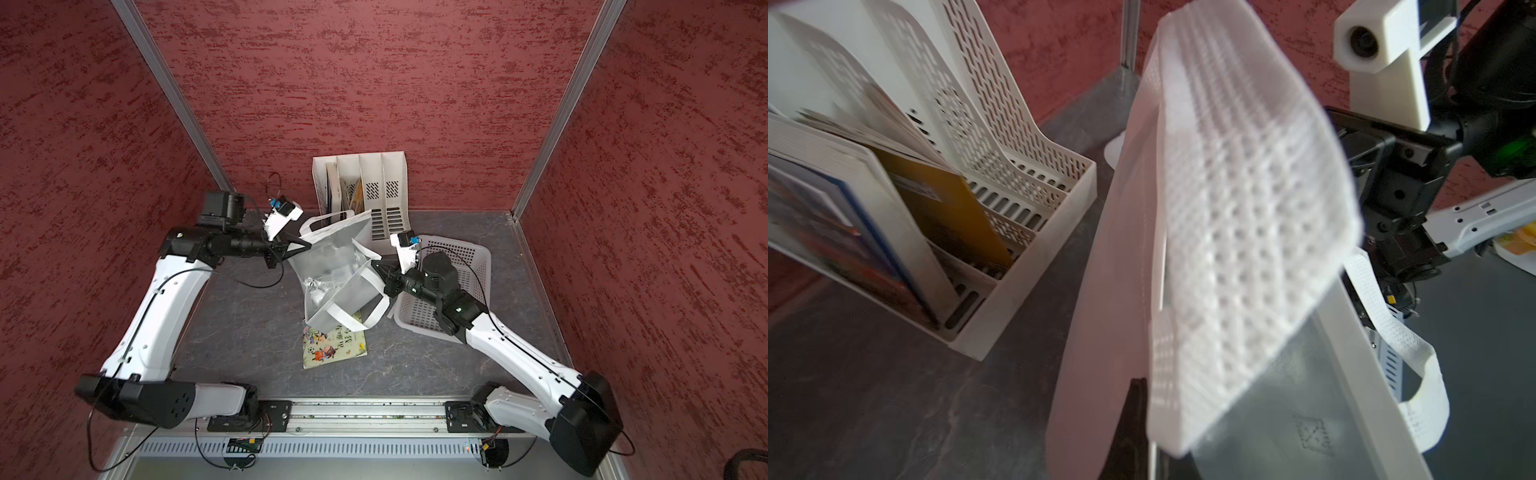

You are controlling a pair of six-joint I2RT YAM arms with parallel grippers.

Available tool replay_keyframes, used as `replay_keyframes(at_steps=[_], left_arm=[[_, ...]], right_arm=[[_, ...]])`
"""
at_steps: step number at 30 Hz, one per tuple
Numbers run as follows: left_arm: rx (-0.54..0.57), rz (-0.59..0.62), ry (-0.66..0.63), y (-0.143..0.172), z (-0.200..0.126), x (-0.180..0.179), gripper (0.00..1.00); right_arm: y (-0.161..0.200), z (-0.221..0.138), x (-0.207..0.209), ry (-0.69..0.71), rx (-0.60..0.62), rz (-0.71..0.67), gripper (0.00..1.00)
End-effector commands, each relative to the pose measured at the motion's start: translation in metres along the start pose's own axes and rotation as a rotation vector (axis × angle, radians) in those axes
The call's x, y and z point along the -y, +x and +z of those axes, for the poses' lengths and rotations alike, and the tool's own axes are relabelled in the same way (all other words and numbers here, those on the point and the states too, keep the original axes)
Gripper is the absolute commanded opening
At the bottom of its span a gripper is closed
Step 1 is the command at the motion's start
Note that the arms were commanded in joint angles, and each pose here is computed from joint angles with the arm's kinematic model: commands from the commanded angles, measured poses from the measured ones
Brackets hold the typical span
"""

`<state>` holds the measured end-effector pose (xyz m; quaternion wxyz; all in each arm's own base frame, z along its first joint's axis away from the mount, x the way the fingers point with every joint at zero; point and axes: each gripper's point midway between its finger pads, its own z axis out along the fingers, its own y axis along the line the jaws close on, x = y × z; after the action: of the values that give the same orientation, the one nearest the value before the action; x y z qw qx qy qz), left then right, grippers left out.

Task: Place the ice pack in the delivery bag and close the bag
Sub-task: Close the delivery bag at the center of the board.

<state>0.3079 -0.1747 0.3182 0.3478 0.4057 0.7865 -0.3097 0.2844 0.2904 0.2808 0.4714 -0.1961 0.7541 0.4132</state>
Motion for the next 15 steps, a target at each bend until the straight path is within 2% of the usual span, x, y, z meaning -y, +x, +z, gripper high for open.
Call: replay_keyframes(at_steps=[1,6,8,12,15], left_arm=[[-0.091,-0.046,0.163,0.025,0.030,0.018,0.00],[-0.093,-0.075,0.244,0.034,0.038,0.033,0.00],[-0.120,-0.092,0.248,0.048,0.040,0.038,0.00],[-0.147,-0.110,0.231,0.071,0.038,0.045,0.00],[-0.137,-0.127,0.249,0.068,0.037,0.050,0.03]], right_arm=[[0.015,0.003,0.015,0.083,-0.045,0.044,0.00],[0.039,0.006,0.056,0.280,-0.088,0.179,0.00],[0.038,0.004,0.063,0.318,-0.061,0.179,0.00],[0.032,0.008,0.069,0.305,-0.049,0.109,0.00],[0.027,0.022,0.062,0.231,-0.049,0.048,0.00]])
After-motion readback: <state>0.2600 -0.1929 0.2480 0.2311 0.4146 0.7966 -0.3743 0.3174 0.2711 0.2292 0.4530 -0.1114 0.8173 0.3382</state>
